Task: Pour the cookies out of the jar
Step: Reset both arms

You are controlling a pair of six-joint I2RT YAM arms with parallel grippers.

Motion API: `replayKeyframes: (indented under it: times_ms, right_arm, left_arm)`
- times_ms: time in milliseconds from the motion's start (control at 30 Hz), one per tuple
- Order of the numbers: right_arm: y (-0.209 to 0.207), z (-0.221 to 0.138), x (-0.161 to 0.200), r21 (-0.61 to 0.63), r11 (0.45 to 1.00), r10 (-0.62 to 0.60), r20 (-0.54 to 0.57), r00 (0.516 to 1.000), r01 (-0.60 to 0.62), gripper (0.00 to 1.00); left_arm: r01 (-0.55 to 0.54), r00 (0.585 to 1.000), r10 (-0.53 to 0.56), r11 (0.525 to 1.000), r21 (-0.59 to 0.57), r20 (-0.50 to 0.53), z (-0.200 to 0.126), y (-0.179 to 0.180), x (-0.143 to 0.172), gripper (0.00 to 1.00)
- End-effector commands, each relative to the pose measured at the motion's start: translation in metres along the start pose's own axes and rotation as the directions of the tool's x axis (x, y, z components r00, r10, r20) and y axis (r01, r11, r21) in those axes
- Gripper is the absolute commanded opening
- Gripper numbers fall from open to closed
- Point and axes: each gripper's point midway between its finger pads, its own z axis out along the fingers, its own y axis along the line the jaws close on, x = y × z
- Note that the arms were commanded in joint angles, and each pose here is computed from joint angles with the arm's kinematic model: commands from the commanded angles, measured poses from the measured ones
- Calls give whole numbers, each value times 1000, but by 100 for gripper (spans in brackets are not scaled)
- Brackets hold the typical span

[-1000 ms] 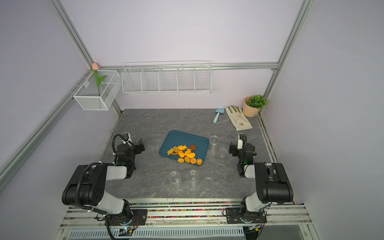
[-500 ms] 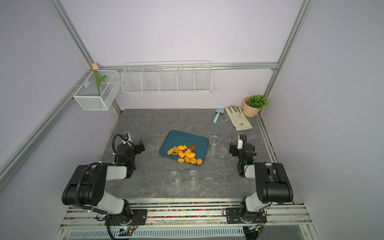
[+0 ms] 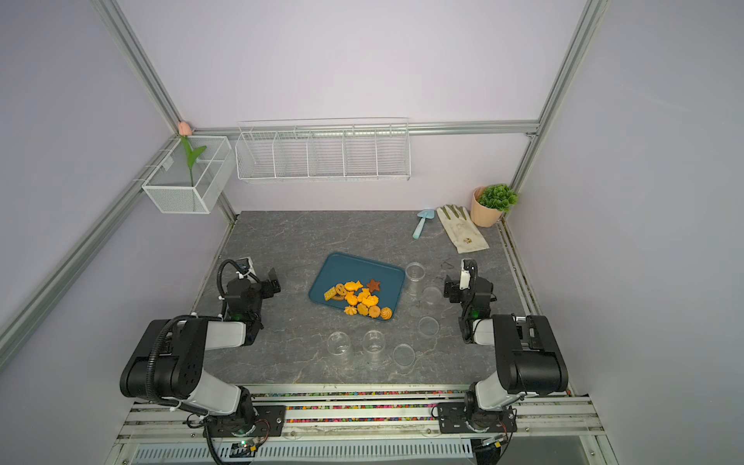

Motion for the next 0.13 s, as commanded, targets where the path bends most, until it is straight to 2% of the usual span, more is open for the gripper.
replayKeyframes:
  times_ms: [0, 100]
  right_arm:
    - [0, 2, -8, 6, 1000, -11, 18, 1000, 11, 89]
    - [0, 0, -9, 7, 1000, -12, 27, 1000, 12, 89]
  left_arm:
    - [-3, 1000, 3, 1000, -16, 6, 3, 4, -3, 99]
    - [-3, 1000, 3, 1000, -15, 5, 3, 3, -3, 99]
